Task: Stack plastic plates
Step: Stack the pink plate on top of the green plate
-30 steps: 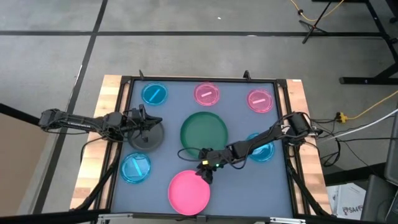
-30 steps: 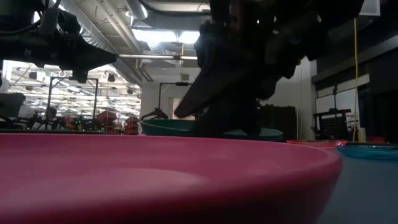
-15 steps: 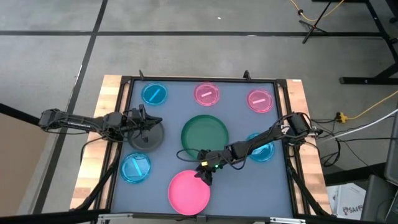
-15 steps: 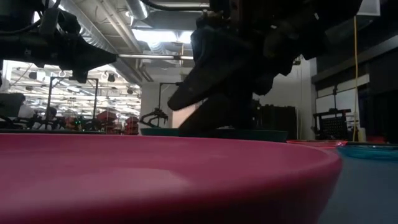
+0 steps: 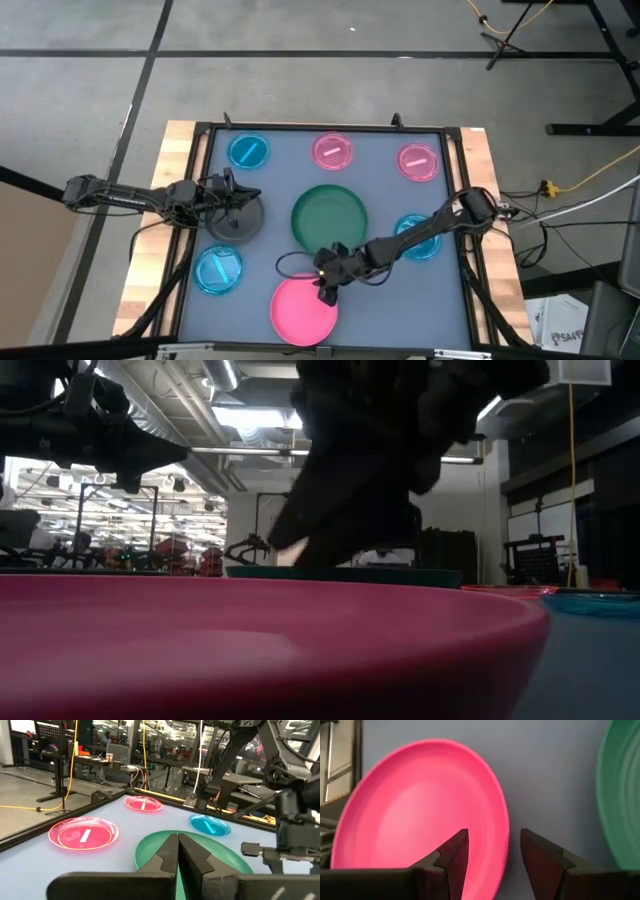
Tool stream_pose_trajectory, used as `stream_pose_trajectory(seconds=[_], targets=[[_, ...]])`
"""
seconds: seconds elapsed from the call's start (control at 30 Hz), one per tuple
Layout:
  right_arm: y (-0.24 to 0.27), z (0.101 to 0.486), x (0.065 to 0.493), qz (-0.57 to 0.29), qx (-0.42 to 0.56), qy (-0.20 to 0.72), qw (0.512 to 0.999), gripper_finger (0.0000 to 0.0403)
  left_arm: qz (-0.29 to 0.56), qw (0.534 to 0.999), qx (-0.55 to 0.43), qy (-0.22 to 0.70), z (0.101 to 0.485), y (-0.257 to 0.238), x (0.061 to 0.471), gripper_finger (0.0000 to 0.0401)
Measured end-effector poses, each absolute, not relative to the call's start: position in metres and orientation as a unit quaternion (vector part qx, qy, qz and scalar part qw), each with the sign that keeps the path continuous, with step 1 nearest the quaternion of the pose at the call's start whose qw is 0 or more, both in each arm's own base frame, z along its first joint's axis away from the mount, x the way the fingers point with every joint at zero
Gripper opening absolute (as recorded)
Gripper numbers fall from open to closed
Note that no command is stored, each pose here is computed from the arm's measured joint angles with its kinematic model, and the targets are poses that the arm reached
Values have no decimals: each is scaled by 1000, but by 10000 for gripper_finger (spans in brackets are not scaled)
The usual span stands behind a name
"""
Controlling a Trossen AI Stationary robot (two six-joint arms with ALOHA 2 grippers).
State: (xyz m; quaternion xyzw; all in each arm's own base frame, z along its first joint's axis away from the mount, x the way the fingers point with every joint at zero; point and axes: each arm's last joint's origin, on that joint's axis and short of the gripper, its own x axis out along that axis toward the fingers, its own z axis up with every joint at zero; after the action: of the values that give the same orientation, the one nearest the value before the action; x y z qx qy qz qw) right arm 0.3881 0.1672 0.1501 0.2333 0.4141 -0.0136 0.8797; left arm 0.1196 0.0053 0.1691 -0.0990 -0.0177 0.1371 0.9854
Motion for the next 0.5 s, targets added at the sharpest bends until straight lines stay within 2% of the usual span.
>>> stream_pose_trajectory(seconds=[0.5], targets=[[172,138,391,-14,238,412,880,170,137,986,-88,-16,169,5,120,5]])
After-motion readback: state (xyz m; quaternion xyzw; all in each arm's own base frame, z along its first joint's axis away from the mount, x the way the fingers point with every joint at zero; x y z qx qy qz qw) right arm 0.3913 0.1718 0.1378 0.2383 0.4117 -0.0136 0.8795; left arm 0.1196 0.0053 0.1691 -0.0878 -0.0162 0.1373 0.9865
